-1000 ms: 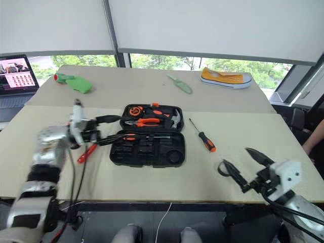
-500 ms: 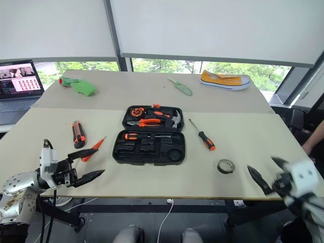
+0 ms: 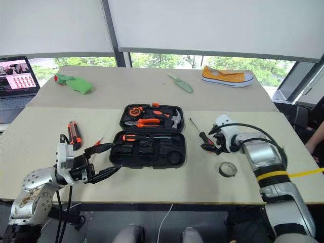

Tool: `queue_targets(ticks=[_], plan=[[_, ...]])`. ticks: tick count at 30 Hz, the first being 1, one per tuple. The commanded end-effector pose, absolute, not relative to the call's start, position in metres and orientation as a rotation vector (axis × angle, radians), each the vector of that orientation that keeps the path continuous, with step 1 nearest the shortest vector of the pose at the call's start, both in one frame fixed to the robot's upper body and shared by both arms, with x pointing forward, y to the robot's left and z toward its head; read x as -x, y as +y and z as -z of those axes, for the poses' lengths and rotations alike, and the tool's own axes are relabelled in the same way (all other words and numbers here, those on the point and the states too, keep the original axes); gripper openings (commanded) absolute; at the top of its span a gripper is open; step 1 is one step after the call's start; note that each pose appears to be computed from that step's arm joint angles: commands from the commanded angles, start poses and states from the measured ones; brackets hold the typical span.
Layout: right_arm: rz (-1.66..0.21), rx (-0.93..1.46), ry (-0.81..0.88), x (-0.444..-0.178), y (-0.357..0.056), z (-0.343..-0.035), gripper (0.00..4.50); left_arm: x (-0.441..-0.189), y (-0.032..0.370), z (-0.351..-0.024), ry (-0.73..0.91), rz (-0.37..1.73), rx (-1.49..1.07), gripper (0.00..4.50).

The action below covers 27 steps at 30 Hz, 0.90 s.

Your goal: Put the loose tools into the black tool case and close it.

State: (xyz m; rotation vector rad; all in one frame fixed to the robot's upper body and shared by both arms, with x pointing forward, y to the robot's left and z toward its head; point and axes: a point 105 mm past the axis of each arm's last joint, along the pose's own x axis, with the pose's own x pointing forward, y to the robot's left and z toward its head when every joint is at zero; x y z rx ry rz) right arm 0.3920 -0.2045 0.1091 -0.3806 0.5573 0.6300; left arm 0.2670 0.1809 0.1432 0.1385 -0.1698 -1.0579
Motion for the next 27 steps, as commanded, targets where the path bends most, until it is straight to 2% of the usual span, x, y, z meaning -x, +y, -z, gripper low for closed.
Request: queue_targets(ticks=[1,6,9,12,15,17,22,27], plan=[[-0.603,0.386,0.578,-0.397,-0.208,-0.109,2.69,-0.264,0.177,-0.155,-0.219,1.055,-0.177,4.50],[-0.505,0.323,0.500,-0.398,-0.222,-0.122,1.05,-0.262,0.176,-0.159,-0.239,1.038,-0.171,4.50],[-0.460,0.314,0.483,-0.389,-0.237,-0.128,1.02,-0.263,0.176,-0.162,-0.253,1.016,-0.163,4.50],[-0.480,0.389,0.333,-0.387,-0.237,-0.158,1.02,-0.266,0.180,-0.161,-0.257,0.981,-0.162,4.50],[-0.687,0.558,0.090,-0.385,-0.192,-0.202,1.02,-0.267,0.192,-0.157,-0.238,0.930,-0.168,4.50],[-0.820,0.653,0.002,-0.383,-0.159,-0.217,1.02,-0.268,0.203,-0.152,-0.220,0.885,-0.177,4.50],[-1.159,0.837,-0.065,-0.376,-0.078,-0.215,1.02,-0.268,0.231,-0.142,-0.192,0.729,-0.192,4.50],[-1.259,0.975,0.039,-0.388,-0.040,-0.189,1.02,-0.259,0.233,-0.139,-0.190,0.709,-0.176,4.50]])
